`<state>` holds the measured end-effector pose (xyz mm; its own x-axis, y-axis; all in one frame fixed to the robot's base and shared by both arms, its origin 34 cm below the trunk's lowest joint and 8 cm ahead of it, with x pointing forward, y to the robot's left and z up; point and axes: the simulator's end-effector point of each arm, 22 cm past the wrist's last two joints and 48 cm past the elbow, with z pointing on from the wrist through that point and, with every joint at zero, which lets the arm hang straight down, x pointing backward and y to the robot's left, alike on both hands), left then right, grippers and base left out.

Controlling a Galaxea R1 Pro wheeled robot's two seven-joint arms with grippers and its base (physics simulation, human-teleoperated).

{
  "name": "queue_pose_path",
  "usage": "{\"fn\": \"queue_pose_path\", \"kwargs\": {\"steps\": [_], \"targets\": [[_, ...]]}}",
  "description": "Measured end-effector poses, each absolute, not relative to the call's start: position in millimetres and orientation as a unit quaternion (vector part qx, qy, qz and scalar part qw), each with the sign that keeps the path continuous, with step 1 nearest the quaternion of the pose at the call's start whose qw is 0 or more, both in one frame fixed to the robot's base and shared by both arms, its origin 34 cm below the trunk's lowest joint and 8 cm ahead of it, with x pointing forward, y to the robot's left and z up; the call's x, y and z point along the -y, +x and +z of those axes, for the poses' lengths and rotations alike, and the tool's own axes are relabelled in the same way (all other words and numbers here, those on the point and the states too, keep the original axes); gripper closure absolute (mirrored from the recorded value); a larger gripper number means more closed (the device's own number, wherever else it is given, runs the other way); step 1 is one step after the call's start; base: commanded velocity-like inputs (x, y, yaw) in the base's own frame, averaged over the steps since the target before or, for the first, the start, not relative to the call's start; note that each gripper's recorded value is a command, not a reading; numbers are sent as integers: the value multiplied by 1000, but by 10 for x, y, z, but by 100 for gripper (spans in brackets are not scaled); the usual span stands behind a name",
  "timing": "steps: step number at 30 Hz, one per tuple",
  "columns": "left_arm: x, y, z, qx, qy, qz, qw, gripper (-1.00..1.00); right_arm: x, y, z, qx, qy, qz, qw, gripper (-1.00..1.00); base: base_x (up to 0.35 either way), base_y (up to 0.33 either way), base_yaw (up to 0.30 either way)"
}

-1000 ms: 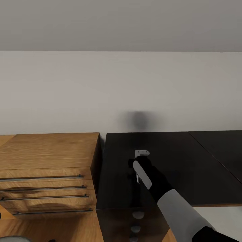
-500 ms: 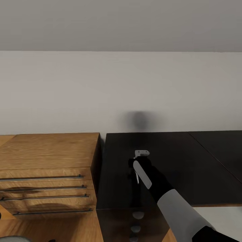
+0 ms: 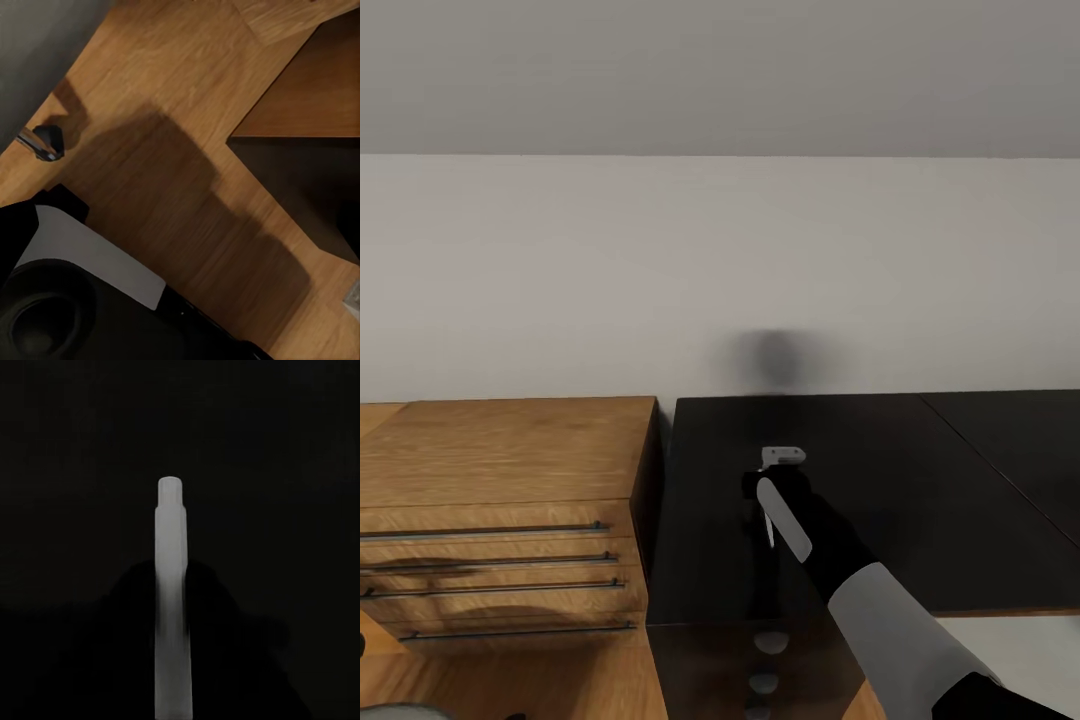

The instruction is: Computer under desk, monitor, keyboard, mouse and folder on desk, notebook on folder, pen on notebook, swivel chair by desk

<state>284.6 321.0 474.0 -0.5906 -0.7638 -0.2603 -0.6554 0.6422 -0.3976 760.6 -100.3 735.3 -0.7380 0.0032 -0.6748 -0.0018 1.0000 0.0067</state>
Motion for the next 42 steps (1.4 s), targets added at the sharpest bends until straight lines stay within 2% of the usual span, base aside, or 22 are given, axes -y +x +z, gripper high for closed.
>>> {"fn": "queue_pose_path", "kwargs": {"steps": [10,15,20,27,28,32,33,42], "targets": [[-3227,2863,4747,-881,-402,-129,213,-100,1003,7624,7414,-930,0,5,368,100,-61,-33,0],[-3229,2872,4751,-881,-403,-128,215,-100,883,7676,7958,-910,-11,29,413,100,-255,-128,0],[-3220,2872,4749,-881,-402,-128,214,-100,1031,7553,8334,-899,-16,39,436,100,-293,-141,-45],[-3204,2873,4747,-881,-401,-129,214,-100,1440,7426,8744,-880,24,52,471,100,-286,-131,-233],[-3180,2877,4747,-882,-399,-132,213,-100,1684,7398,8741,-881,33,38,470,100,-133,-46,-285],[-3165,2879,4749,-883,-397,-134,212,-100,1920,7368,8695,-887,41,28,459,100,-77,-27,-290],[-3149,2888,4755,-883,-396,-137,212,-100,2184,7384,8711,-884,66,19,462,100,-14,-5,-296],[-3128,2895,4754,-883,-396,-140,209,-100,2315,7388,8715,-883,83,22,462,100,-2,-1,-297]]}}
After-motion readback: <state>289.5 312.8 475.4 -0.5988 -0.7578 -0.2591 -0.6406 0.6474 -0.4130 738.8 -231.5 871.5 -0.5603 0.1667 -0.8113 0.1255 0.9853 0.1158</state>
